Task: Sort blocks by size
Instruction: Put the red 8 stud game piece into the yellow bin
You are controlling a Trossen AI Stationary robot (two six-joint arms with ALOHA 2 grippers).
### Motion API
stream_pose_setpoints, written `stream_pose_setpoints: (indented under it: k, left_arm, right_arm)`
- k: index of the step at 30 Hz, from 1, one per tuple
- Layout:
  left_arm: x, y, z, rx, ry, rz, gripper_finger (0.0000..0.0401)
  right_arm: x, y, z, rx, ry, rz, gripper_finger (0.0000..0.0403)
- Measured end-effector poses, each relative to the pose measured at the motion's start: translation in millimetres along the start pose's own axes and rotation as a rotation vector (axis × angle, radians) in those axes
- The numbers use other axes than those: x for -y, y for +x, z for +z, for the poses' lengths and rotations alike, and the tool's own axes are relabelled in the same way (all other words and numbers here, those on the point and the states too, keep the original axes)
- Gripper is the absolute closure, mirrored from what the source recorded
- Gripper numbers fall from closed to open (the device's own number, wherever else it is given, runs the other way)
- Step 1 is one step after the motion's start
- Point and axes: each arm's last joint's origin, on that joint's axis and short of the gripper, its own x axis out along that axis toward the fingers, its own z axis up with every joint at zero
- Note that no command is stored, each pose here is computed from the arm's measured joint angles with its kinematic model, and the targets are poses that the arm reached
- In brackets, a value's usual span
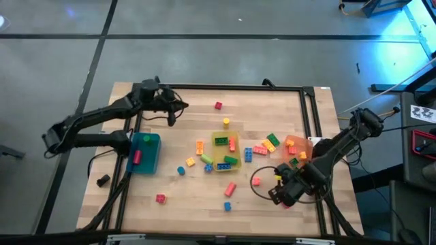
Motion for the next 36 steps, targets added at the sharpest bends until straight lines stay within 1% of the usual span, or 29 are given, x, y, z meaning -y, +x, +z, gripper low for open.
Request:
stream_pose_setpoints:
  k: [4,9,12,17,22,27,30,34,36]
  left_arm:
    - [6,-10,-14,0.027,-0.035,0.003,0.04]
    - [11,-15,-27,0.025,-0.062,0.003,0.04]
    - [12,-17,-33,0.025,-0.066,0.003,0.04]
    - [13,-18,-37,0.026,-0.066,0.003,0.04]
    - [13,-18,-37,0.024,-0.073,0.002,0.04]
    - [13,-18,-37,0.024,-0.074,0.002,0.04]
    - [13,-18,-37,0.024,-0.074,0.002,0.04]
    - [14,-18,-37,0.024,-0.074,0.002,0.04]
    - [13,-18,-37,0.024,-0.074,0.002,0.04]
  right_arm:
    - [1,12,-10,-0.026,-0.011,-0.062,0.0238]
    - [-3,37,-13,-0.1,-0.013,-0.173,0.0238]
    - [-6,53,-14,-0.115,-0.045,-0.211,0.0238]
    - [-11,73,-15,-0.091,-0.073,-0.227,0.0238]
    - [-9,87,-14,-0.078,-0.058,-0.295,0.0238]
    - [-9,98,-14,-0.064,-0.055,-0.333,0.0239]
    - [-9,103,-14,-0.068,-0.052,-0.349,0.0254]
    - [-11,103,-14,-0.069,-0.052,-0.342,0.0302]
    - [-15,100,-15,-0.065,-0.077,-0.34,0.0311]
